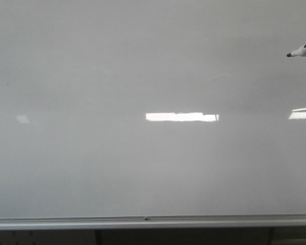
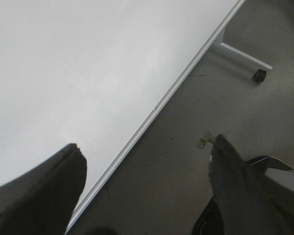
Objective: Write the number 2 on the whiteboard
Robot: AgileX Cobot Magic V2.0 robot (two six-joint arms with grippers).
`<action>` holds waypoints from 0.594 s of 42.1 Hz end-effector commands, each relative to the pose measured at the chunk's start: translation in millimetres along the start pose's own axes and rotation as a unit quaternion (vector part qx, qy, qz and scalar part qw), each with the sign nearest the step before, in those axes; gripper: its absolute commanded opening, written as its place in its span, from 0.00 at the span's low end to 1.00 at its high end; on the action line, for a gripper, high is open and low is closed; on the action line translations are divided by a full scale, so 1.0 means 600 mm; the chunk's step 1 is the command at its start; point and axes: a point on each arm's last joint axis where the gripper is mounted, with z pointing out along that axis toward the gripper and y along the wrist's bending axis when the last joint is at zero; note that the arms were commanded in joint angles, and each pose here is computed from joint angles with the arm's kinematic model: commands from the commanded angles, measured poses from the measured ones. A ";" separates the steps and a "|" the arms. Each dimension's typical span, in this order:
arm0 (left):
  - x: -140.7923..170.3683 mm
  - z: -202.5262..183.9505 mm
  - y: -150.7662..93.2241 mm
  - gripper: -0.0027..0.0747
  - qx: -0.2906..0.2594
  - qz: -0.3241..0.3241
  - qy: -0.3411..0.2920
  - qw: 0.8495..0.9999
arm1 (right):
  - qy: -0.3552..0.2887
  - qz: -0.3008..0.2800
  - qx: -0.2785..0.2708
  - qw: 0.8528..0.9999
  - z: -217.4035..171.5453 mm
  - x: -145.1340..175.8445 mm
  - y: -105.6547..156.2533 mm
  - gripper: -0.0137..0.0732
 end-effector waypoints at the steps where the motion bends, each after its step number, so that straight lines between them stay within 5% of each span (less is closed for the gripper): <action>1: -0.017 -0.013 0.003 0.70 -0.009 -0.011 -0.047 0.999 | -0.107 0.017 0.029 0.994 0.001 -0.030 -0.013 0.17; 25: -0.021 -0.013 0.004 0.70 -0.014 -0.011 -0.059 0.998 | -0.211 0.016 0.059 0.976 0.101 -0.064 -0.031 0.17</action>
